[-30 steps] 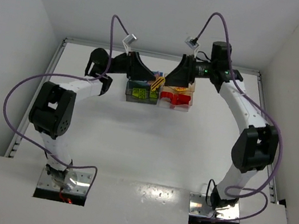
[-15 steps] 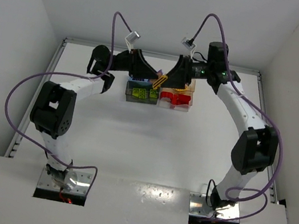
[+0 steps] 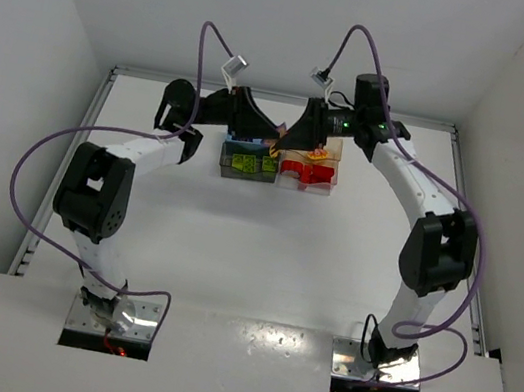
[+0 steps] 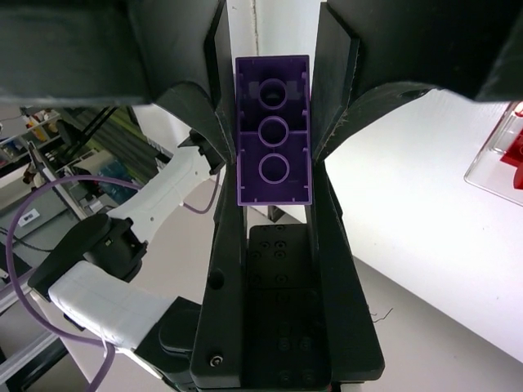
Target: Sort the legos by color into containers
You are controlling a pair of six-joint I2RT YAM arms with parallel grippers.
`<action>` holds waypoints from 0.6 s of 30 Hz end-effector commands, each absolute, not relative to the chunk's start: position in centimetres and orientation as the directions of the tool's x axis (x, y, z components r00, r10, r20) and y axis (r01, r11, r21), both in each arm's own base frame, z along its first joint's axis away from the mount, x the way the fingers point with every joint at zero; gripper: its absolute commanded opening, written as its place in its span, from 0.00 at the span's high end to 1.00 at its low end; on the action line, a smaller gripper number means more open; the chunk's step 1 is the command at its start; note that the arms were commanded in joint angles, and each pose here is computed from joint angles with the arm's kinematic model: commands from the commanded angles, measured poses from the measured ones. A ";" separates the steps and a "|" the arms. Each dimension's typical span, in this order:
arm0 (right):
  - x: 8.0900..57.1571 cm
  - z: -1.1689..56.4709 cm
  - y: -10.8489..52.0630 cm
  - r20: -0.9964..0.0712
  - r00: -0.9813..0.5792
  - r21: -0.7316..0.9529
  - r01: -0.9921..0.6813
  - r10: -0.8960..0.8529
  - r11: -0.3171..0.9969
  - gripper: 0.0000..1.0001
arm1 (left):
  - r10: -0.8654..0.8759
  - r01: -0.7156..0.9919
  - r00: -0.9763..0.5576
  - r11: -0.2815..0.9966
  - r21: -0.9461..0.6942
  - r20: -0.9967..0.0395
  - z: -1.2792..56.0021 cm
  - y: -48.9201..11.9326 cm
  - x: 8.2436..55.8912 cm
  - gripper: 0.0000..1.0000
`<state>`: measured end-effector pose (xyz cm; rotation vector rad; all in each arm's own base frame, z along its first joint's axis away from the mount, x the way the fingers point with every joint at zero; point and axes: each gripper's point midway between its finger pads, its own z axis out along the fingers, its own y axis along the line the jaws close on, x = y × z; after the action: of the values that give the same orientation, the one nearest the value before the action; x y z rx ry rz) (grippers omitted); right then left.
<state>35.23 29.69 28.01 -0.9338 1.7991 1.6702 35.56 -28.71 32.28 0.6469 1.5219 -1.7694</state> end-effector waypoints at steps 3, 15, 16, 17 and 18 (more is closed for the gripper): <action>34.3 29.5 29.5 -0.799 -0.585 0.595 -0.803 -0.137 -0.039 0.95 | -0.245 0.854 -0.515 -0.063 -0.517 -0.821 35.2 -28.7 35.4 0.91; 33.0 26.2 24.1 -0.802 -0.575 0.557 -0.818 -0.163 0.143 0.99 | -0.271 0.858 -0.320 0.323 -0.399 -0.908 35.5 -23.4 44.0 0.91; 33.0 25.3 23.7 -0.808 -0.556 0.528 -0.830 -0.194 0.179 0.99 | -0.266 0.842 -0.337 0.344 -0.416 -0.903 34.9 -23.3 44.4 0.91; 33.1 24.7 23.4 -0.808 -0.550 0.515 -0.834 -0.211 0.199 0.99 | -0.261 0.842 -0.305 0.376 -0.388 -0.916 35.2 -23.1 45.0 0.91; 33.5 24.2 22.9 -0.807 -0.548 0.502 -0.833 -0.220 0.233 0.99 | -0.267 0.816 -0.299 0.427 -0.390 -0.916 35.0 -22.6 45.9 0.91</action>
<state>34.13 23.89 24.53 -0.8617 1.9289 1.4717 44.88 -23.32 33.32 0.4962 1.5333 -1.3410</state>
